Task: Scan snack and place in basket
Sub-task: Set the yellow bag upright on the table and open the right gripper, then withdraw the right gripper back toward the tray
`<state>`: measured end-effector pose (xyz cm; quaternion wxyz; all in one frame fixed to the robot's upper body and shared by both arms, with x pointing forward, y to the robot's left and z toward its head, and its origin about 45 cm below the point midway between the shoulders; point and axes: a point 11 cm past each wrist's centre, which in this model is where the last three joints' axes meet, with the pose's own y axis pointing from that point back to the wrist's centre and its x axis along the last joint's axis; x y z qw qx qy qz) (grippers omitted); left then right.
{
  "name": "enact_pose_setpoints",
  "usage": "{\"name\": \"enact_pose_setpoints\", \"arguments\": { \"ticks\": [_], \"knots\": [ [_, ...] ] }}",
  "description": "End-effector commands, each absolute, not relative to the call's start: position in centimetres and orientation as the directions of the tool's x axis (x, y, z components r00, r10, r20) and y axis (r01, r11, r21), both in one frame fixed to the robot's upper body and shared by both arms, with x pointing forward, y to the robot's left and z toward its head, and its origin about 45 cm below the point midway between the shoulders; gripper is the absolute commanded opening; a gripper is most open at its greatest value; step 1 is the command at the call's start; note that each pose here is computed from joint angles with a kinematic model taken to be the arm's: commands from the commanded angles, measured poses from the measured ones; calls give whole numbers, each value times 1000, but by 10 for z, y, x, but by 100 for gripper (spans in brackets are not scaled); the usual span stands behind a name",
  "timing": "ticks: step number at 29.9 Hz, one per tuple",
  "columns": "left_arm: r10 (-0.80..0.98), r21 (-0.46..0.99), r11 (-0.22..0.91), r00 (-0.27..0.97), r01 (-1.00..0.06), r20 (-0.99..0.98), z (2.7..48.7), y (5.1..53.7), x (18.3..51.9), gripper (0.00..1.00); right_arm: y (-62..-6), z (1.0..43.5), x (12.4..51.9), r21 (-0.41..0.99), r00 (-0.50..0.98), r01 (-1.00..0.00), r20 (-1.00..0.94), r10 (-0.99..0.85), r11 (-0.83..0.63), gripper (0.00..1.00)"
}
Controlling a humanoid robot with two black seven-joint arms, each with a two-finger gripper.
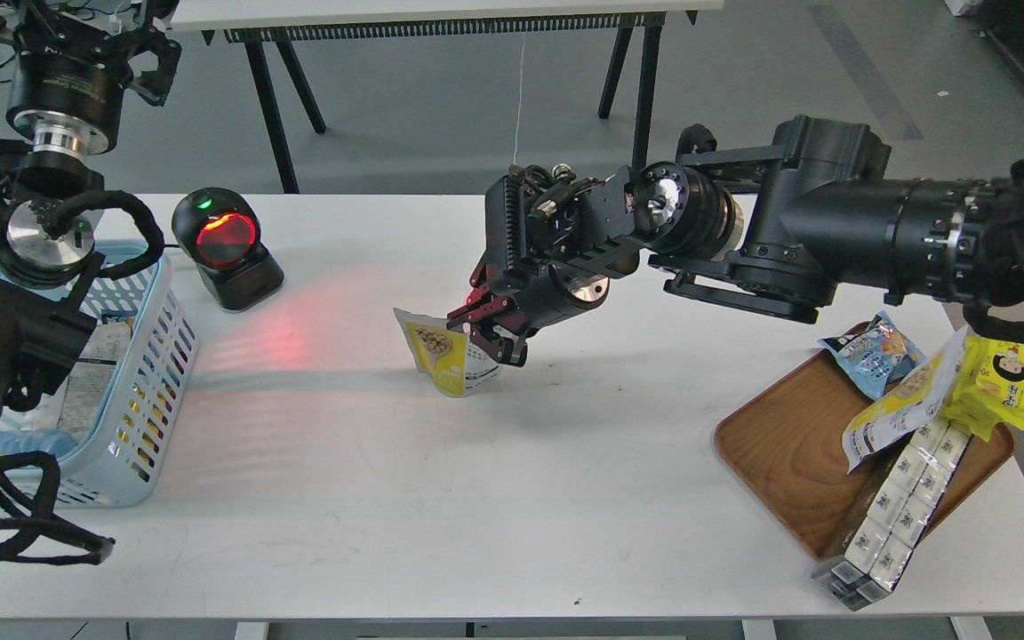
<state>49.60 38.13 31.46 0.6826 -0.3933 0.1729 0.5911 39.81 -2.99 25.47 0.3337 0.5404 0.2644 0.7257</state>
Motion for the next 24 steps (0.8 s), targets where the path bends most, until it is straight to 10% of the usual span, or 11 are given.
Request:
{"name": "enact_pose_setpoints", "arguments": {
  "ticks": [1,9,18,24],
  "knots": [
    [671,-332,-8,241,-943,-701,315,381,496,100,-30,256,399,743,-194,-200,609,769,-639,5],
    [671,-332,-9,241,-943,-701,315,382,496,100,-41,268,405,733,-186,-222,616,766,-643,29],
    [672,-349,3,260,-937,-693,326,380,499,100,-75,319,424,622,-127,-311,722,680,-719,92],
    [728,-341,56,272,-938,-629,334,379,500,100,-112,353,445,451,99,-415,886,454,-790,96]
  ]
}}
